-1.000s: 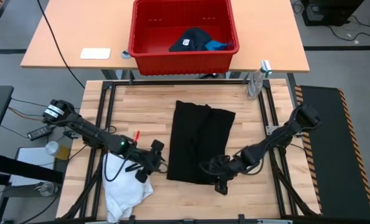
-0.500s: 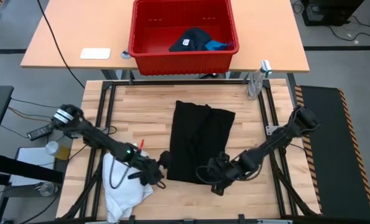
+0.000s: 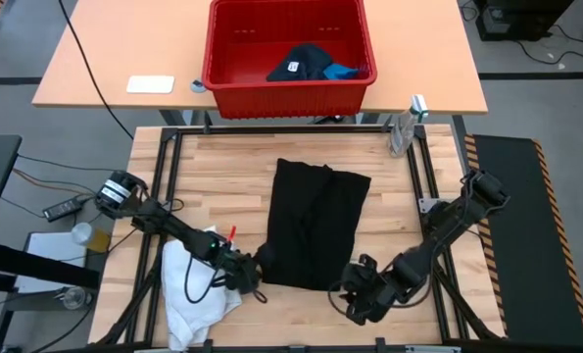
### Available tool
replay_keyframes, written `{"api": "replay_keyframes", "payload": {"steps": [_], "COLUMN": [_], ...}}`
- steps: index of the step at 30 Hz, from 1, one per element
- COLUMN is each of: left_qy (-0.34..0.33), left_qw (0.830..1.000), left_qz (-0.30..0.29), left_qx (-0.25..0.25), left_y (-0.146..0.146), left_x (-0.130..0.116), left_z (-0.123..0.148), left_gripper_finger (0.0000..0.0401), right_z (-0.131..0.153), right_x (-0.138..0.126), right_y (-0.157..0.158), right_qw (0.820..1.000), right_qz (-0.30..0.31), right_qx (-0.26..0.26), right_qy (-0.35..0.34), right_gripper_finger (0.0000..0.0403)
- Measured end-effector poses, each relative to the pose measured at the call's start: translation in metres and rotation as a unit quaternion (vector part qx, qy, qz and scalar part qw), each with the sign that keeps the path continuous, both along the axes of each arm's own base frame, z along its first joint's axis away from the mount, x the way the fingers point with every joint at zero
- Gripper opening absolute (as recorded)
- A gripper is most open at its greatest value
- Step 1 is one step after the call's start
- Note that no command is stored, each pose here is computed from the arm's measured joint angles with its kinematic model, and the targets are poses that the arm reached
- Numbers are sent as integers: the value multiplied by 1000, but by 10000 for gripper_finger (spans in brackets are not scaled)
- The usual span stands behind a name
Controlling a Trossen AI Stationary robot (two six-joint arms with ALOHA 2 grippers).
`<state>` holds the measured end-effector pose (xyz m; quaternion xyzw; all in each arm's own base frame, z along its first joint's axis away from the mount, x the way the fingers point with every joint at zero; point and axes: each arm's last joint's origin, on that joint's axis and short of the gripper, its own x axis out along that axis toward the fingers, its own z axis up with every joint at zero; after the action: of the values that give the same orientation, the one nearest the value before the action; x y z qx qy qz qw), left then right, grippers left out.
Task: Fold Laundry from Bin
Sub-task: Fold the black shirt
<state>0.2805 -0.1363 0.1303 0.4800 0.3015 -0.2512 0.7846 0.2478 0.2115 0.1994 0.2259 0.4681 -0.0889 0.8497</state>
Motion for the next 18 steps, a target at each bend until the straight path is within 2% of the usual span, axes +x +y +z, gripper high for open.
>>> {"api": "replay_keyframes", "payload": {"steps": [4,6,7,9,11,15,18], "left_qy": [0,7,12,19,34,35,43], "left_qw": [999,995,990,975,952,886,837], "left_qz": [31,70,96,153,213,318,371], "left_qx": [-33,-73,-99,-161,-216,-336,-399], "left_y": [-2,-4,-4,-7,-6,-4,-5], "left_x": [2,2,3,7,6,8,6], "left_z": [3,7,10,18,26,40,44], "left_gripper_finger": [101,35,19,15,13,6,4], "right_z": [1,-1,-1,-6,-11,-13,-9], "right_x": [-3,-2,-2,-2,1,13,18], "right_y": [3,4,3,0,-9,-24,-26], "right_qw": [999,996,995,993,995,996,992], "right_qz": [-2,15,24,43,47,71,107], "right_qx": [-34,-72,-86,-104,-92,-38,-61], "right_qy": [-28,-42,-45,-38,-8,38,27], "right_gripper_finger": [168,168,168,170,175,187,192]}}
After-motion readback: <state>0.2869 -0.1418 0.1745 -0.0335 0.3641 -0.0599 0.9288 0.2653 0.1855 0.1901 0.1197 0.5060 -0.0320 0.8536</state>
